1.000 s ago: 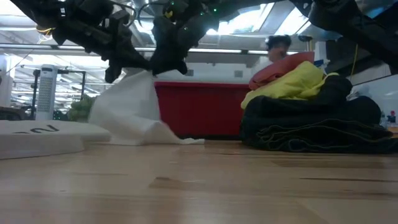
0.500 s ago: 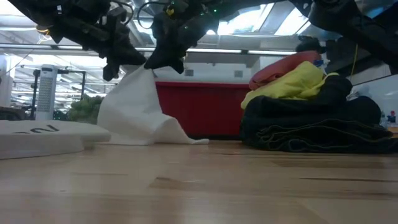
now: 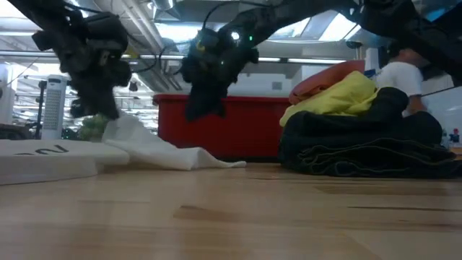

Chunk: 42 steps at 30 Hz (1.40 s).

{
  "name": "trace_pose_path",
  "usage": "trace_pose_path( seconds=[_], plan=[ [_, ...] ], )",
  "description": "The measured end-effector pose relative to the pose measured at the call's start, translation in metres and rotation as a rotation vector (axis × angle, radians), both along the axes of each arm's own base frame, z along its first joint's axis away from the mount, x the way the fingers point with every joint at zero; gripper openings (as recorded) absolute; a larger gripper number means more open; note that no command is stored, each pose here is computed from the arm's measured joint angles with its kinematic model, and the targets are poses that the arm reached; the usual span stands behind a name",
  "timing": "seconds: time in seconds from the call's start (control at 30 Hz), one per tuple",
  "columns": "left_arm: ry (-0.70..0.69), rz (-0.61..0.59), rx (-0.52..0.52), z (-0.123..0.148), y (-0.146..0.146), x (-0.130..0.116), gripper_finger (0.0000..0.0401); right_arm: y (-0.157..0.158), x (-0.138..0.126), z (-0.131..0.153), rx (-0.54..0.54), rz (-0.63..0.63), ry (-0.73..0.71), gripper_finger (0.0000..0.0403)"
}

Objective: Fold laundry
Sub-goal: Fold the white panty

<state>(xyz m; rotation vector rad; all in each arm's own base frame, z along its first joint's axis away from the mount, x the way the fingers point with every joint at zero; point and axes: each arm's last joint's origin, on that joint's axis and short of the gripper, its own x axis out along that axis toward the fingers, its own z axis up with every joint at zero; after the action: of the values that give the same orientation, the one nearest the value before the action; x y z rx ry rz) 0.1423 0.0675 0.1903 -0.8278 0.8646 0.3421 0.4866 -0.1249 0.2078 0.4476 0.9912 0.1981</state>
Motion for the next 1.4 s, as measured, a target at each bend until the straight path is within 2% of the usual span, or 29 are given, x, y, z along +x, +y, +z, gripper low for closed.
trace_pose_path(
  seconds=[0.07,0.17,0.3,0.47,0.6,0.7,0.87,1.0,1.1,1.27,1.4],
  plan=[
    [0.063,0.023,-0.005,-0.004,-0.002,-0.004,0.0000,0.011,0.003,-0.012,0.019,0.008,0.005,0.0101],
    [0.114,0.071,0.043,-0.006,0.000,-0.006,0.0000,0.025,0.007,-0.022,-0.010,0.009,-0.004,0.0101],
    [0.034,0.174,0.148,0.001,0.008,0.002,0.0000,0.037,0.011,-0.022,-0.030,0.024,-0.016,0.0101],
    [-0.097,0.292,0.244,0.011,0.018,0.013,0.0000,0.035,0.016,-0.005,-0.126,-0.027,-0.061,0.0101],
    [-0.026,0.412,0.193,-0.001,0.030,0.015,0.0000,0.021,0.017,0.003,-0.198,-0.094,-0.079,0.0101],
    [0.019,0.461,0.151,-0.015,0.039,0.022,0.0004,0.009,0.016,0.004,-0.177,-0.134,-0.091,0.0101],
    [0.009,0.465,0.147,-0.032,0.053,0.037,0.0028,-0.003,0.013,0.004,-0.159,-0.175,-0.083,0.0101],
    [-0.082,0.407,0.147,-0.031,0.060,0.044,0.0052,-0.007,0.011,0.004,-0.155,-0.182,-0.082,0.0101],
    [-0.082,0.397,0.164,-0.031,0.064,0.042,0.0073,-0.008,0.010,0.004,-0.135,-0.173,-0.076,0.0101],
    [-0.124,0.382,0.124,-0.027,0.068,0.036,0.0095,-0.008,0.010,0.006,-0.098,-0.149,-0.085,0.0101],
    [-0.168,0.363,0.167,-0.012,0.068,0.027,0.0099,-0.009,0.011,0.014,-0.100,-0.143,-0.107,0.0101]
  ],
)
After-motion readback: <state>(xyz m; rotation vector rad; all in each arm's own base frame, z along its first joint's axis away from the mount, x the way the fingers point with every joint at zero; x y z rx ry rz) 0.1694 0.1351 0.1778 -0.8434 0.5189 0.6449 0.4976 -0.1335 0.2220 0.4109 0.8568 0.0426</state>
